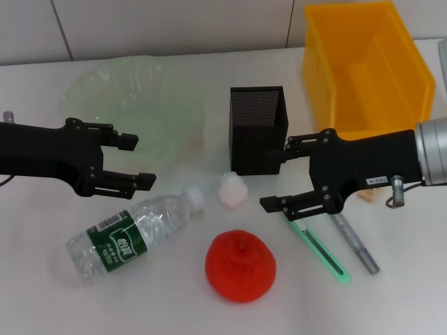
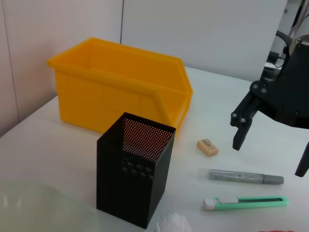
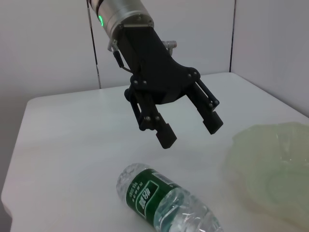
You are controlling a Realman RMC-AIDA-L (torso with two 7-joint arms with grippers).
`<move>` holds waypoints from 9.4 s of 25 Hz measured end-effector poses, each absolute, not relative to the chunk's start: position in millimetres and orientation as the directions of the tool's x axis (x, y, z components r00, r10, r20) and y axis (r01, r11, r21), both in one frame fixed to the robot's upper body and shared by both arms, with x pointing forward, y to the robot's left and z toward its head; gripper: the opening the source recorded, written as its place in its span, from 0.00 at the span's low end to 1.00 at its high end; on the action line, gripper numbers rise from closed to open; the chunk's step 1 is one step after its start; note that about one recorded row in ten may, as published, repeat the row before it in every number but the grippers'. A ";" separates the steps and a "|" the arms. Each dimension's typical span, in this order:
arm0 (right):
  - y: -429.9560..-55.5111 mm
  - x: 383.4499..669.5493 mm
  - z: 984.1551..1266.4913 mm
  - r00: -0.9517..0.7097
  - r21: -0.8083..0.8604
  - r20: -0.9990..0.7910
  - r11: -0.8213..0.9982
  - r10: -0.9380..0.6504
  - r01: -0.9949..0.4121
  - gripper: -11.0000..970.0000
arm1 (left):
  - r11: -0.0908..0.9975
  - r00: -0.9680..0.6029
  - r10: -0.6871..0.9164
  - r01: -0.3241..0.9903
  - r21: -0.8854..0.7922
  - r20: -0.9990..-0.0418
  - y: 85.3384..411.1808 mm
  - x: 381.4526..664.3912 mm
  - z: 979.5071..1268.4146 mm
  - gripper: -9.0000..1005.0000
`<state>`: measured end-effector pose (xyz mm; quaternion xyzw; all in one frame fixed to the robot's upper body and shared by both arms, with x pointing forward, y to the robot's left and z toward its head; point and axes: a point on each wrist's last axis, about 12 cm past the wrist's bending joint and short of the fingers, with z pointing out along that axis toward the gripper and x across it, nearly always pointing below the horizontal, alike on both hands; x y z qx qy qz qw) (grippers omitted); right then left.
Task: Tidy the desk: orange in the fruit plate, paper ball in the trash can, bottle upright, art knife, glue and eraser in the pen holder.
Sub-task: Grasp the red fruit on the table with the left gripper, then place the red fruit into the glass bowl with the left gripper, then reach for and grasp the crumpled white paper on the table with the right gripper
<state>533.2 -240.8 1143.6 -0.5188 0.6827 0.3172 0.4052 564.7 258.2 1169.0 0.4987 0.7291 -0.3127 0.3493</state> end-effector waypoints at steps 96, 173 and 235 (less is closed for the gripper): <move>-317.0 489.7 1149.3 -0.183 0.060 -0.937 0.380 -0.296 -0.923 0.79 | 0.093 -0.170 0.505 0.985 -0.143 -0.846 172.4 531.4 1053.4 0.47; -326.5 483.7 1143.4 -0.255 0.120 -0.921 0.408 -0.294 -0.905 0.79 | 0.661 -0.149 0.273 0.747 0.073 -0.951 224.3 623.6 1122.5 0.76; -171.2 573.6 1177.6 -0.436 0.053 -0.468 0.468 -0.769 -0.882 0.79 | 0.146 -0.067 -0.009 0.987 -0.067 -0.998 232.7 515.7 1148.9 0.83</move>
